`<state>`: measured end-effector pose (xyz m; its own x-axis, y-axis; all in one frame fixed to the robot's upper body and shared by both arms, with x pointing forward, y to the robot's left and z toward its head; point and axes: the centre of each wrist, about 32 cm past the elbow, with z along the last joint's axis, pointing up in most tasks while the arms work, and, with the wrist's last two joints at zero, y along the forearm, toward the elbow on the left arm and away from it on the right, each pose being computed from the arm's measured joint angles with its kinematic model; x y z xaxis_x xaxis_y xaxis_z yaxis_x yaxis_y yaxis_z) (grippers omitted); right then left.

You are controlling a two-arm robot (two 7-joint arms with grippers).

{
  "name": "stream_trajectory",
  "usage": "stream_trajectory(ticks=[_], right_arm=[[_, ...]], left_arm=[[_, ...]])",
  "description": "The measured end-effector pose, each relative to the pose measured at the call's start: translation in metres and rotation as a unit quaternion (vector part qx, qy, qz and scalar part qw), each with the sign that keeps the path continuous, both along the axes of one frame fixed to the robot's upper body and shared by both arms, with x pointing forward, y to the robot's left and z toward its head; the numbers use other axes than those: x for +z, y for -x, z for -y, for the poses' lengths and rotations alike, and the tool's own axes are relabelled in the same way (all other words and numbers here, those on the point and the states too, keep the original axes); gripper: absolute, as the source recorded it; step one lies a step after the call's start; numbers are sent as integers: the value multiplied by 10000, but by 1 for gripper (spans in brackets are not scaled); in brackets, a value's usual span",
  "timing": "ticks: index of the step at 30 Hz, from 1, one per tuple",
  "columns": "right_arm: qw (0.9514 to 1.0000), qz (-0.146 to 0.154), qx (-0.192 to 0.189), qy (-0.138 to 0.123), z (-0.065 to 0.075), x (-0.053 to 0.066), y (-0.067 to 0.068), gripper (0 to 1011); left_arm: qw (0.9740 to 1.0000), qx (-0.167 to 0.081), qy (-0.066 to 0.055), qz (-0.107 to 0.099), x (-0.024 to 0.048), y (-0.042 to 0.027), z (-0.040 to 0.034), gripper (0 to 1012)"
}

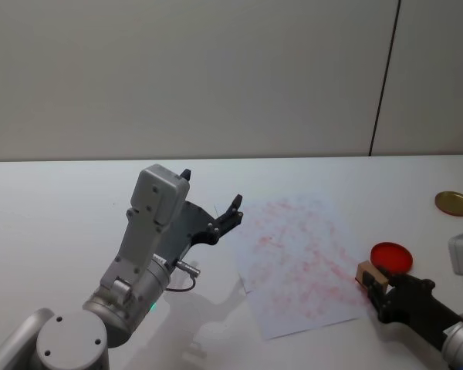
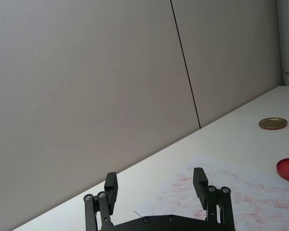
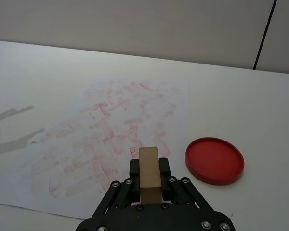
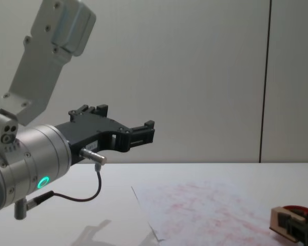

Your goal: Use the one hand to pick up the stamp and affix it onto the A4 paper.

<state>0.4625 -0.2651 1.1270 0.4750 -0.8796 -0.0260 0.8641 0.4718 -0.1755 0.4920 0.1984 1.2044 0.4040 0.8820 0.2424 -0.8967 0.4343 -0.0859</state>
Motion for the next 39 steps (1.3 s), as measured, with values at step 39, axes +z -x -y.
stream_trajectory(ticks=[39], right_arm=[[9997, -232, 41, 13, 6, 14, -51, 220]], left_arm=[[10000, 0, 0, 0, 0, 0, 0, 993]])
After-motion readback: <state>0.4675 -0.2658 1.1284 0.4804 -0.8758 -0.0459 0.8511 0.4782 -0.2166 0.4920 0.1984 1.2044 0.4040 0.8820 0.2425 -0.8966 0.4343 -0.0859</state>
